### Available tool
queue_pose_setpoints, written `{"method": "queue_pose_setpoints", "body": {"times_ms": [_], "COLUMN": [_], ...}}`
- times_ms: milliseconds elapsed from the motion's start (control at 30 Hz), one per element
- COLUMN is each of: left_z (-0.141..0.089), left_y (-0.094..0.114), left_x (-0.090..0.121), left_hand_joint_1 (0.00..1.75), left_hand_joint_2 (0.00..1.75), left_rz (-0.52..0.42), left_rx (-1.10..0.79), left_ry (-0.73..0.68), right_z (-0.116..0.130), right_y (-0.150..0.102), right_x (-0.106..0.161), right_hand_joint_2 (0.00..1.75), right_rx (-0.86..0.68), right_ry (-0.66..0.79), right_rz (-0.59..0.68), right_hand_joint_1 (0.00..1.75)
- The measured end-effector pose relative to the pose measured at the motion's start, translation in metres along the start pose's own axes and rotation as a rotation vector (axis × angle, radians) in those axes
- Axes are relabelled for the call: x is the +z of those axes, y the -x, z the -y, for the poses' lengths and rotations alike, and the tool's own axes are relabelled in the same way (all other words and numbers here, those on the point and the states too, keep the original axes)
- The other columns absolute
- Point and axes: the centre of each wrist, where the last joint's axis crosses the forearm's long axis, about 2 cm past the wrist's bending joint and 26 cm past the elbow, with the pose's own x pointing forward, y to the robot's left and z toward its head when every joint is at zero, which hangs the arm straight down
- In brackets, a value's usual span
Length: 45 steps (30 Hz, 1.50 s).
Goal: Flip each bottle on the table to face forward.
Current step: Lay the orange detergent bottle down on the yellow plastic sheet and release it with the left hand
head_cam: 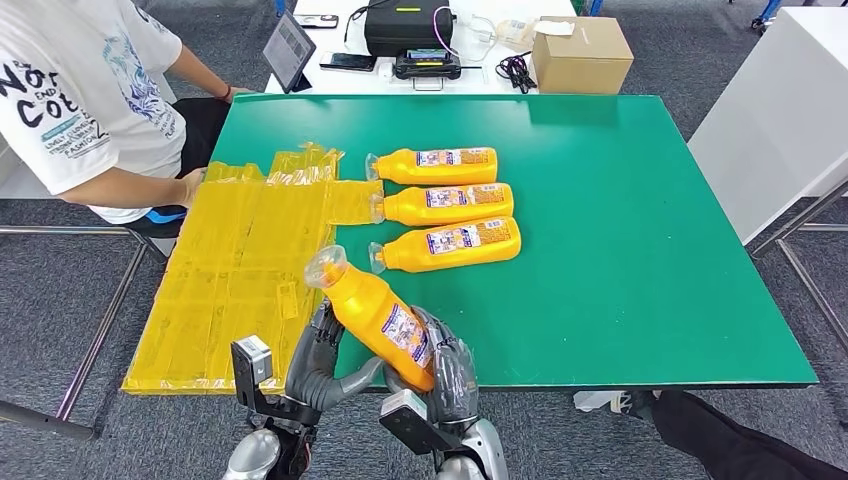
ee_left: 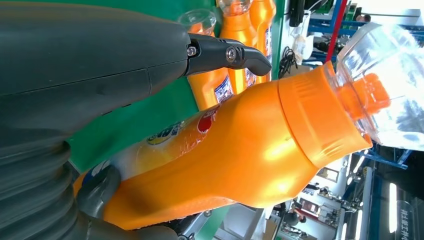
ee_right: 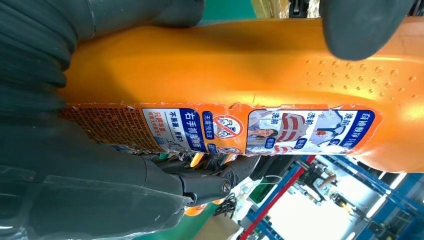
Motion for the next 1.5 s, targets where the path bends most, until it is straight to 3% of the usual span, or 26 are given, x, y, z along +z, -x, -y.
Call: {"method": "queue_pose_setpoints", "body": {"times_ms": [333, 900, 1033, 1133, 1267, 1500], "left_z": [0.0, -0.004, -0.005, -0.006, -0.006, -0.006], "left_y": [0.005, 0.01, 0.01, 0.01, 0.009, 0.008], "left_x": [-0.006, -0.007, -0.004, -0.002, -0.002, -0.002], "left_hand_joint_1": [0.0, 0.02, 1.13, 1.13, 1.75, 1.75], "left_hand_joint_2": [1.75, 1.75, 1.75, 1.75, 1.75, 1.75], "left_rz": [-0.035, 0.017, 0.038, 0.055, 0.065, 0.081], "left_rx": [0.055, 0.42, 0.417, 0.359, 0.346, 0.314], "left_ry": [0.01, 0.081, 0.129, 0.16, 0.169, 0.18], "right_z": [-0.008, -0.024, -0.024, -0.024, -0.024, -0.024], "right_y": [-0.005, -0.013, -0.014, -0.013, -0.013, -0.014], "right_x": [-0.005, -0.002, -0.001, 0.0, -0.001, -0.001], "right_hand_joint_2": [1.75, 1.75, 1.75, 1.75, 1.75, 1.75], "right_rx": [0.069, -0.074, -0.087, -0.092, -0.093, -0.092], "right_ry": [-0.108, -0.276, -0.276, -0.274, -0.274, -0.281], "right_rz": [0.115, 0.147, 0.143, 0.142, 0.143, 0.152], "right_hand_joint_1": [1.75, 1.75, 1.75, 1.75, 1.75, 1.75]}}
